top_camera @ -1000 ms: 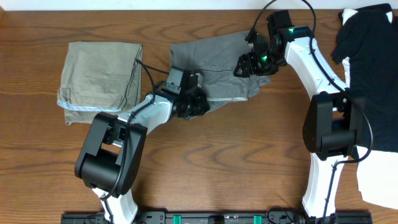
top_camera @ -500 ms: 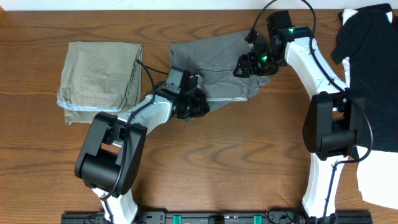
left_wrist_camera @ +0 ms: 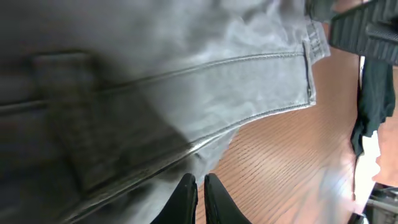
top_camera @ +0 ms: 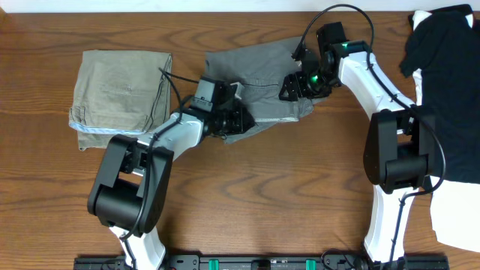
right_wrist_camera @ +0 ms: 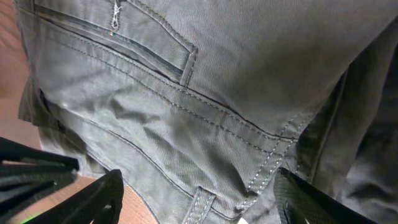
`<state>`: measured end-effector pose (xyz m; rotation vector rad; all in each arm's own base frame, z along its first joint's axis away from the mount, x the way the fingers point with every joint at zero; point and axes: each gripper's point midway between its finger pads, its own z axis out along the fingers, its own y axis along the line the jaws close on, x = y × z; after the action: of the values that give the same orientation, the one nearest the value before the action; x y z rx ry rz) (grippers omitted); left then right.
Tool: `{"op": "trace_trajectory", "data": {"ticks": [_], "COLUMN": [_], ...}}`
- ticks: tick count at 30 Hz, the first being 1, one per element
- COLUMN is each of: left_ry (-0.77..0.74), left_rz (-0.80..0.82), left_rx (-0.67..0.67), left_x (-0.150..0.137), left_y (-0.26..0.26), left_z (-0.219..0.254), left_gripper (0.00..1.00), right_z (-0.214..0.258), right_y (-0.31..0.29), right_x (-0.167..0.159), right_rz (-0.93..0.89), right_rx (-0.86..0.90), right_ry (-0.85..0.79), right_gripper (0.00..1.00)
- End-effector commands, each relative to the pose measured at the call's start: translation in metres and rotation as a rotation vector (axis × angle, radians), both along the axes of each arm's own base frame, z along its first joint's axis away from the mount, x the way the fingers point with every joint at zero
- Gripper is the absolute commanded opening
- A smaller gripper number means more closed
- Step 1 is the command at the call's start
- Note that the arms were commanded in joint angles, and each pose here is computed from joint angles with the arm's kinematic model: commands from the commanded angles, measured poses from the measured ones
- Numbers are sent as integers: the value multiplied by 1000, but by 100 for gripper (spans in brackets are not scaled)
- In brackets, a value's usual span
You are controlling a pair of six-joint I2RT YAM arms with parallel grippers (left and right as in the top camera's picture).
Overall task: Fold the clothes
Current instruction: 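Hold both edges and pull the shorts taut to straighten the folded stack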
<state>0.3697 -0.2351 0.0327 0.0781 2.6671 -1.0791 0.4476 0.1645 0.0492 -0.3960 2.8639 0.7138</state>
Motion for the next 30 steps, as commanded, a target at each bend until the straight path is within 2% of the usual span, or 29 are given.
{"op": "trace_trajectory", "data": {"ticks": [1, 6, 16, 30], "left_ry": [4, 33, 64, 68], "left_rz": [20, 46, 44, 44], "left_rx": [0, 100, 117, 118], "left_x": [3, -2, -5, -5], "left_y": [10, 23, 25, 25], "left_z": [5, -13, -32, -34], "left_gripper": [9, 9, 8, 9], "right_z": [-1, -1, -2, -40], "right_y": [5, 5, 5, 3], "right_x": [-3, -2, -3, -13], "right_rz": [18, 16, 10, -190], "right_rx": [3, 4, 4, 26], "right_ry": [-2, -4, 3, 106], "right_gripper": [76, 76, 76, 72]}}
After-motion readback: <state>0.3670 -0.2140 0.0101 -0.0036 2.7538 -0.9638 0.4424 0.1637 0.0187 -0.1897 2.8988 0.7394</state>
